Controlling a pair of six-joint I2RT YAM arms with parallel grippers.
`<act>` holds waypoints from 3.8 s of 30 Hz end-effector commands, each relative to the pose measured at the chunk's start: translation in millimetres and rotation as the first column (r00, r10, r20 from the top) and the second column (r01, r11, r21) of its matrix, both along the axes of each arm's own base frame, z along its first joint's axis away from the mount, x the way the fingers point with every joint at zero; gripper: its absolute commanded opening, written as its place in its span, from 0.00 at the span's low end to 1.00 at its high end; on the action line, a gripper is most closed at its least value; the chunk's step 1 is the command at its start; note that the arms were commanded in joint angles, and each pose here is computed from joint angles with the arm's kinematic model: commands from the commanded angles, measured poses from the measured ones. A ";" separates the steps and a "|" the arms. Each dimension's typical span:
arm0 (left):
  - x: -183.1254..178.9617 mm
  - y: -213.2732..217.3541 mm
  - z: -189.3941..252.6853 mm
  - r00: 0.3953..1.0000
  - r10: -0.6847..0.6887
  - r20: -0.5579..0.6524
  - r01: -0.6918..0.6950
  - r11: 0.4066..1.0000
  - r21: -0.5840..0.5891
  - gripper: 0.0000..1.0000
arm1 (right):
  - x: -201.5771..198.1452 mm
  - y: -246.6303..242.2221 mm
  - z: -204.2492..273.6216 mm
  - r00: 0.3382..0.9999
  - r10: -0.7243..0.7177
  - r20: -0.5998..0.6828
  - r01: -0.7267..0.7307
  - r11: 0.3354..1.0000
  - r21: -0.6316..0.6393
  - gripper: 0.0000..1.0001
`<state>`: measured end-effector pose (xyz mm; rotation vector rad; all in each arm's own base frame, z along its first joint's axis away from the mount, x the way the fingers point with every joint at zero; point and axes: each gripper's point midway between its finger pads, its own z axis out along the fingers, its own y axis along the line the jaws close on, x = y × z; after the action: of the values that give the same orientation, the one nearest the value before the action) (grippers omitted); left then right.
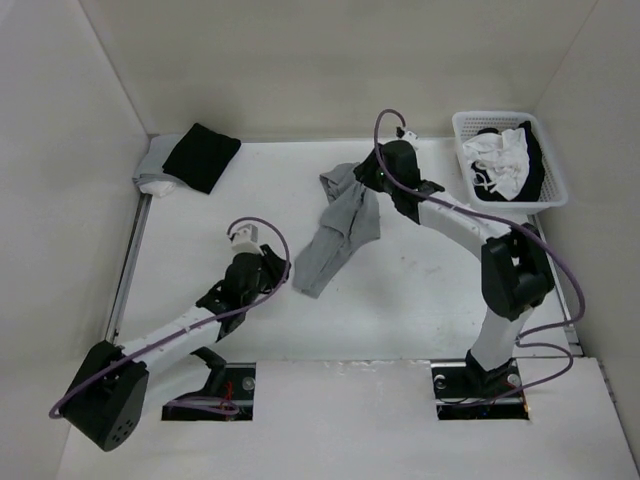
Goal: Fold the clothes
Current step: Move the tank top to the center of the board, then flatten the tank top out
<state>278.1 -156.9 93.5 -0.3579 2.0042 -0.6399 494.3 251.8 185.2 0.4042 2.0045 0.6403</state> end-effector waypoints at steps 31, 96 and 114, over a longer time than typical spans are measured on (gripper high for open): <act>-34.4 -79.2 -22.3 0.951 -0.304 -0.050 0.289 0.822 0.492 0.30 | -202.4 27.0 -121.2 0.961 0.261 -0.092 -0.244 0.956 0.163 0.28; -5.7 -53.3 19.9 0.988 -0.153 0.007 0.152 0.987 0.059 0.01 | -253.8 123.6 -161.7 0.892 0.392 -0.223 -0.355 0.915 0.190 0.33; 7.9 9.5 273.0 0.890 0.143 0.433 0.020 0.936 -0.351 0.00 | -270.0 8.9 97.4 0.933 0.240 0.267 -0.268 0.961 0.073 0.00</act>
<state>299.0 -168.1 248.0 -0.3696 1.7208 -0.8011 232.1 301.8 225.4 0.1666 1.8897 1.0721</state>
